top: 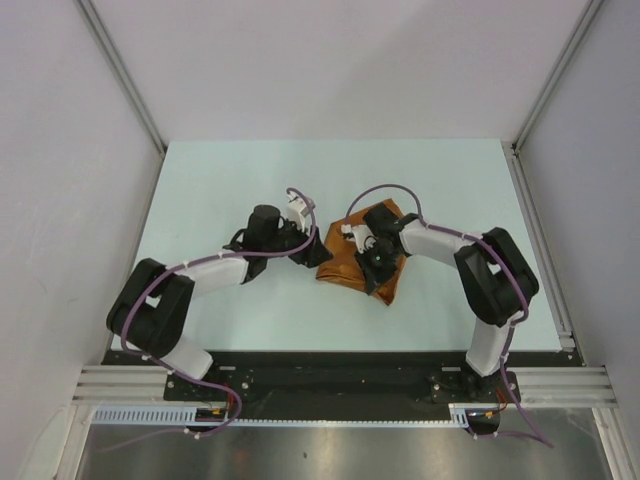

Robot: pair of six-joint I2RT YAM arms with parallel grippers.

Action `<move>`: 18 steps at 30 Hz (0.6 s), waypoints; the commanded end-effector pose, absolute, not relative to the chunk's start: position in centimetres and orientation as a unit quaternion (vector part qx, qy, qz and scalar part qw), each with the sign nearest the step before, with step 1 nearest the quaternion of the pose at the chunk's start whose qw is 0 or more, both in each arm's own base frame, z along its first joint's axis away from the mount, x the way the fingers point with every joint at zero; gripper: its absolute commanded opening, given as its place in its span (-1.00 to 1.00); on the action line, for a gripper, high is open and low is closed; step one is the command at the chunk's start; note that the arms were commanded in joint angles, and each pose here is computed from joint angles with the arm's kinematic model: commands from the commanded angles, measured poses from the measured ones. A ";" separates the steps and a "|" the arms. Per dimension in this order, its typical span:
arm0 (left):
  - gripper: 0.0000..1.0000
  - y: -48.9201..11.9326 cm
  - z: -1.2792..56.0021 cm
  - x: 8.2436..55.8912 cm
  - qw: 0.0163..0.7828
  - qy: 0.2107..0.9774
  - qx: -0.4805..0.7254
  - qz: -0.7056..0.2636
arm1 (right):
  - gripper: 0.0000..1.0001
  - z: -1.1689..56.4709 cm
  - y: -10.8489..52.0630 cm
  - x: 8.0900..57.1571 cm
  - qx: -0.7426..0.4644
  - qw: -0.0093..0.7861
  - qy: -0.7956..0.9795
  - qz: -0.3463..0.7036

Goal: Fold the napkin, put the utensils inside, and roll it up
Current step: Roll the napkin at the center of the board.

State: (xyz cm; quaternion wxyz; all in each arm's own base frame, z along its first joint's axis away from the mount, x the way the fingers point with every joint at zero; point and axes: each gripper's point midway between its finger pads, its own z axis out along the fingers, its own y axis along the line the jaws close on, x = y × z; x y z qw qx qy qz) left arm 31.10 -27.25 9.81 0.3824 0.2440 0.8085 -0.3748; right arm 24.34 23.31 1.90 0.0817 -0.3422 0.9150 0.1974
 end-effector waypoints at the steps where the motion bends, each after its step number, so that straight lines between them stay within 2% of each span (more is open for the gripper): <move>1: 0.34 -26.8 9.8 29.9 0.390 0.798 0.245 -0.388 | -1.00 2.0 25.6 22.7 -0.338 0.009 0.895 0.292; 12: 0.33 -26.0 9.4 27.9 0.350 0.825 0.196 -0.399 | -1.00 1.1 25.3 24.2 -0.290 -0.044 0.895 0.336; 18: 0.33 -26.4 8.9 25.5 0.286 0.838 0.173 -0.432 | -1.00 0.4 24.8 24.5 -0.282 -0.052 0.898 0.334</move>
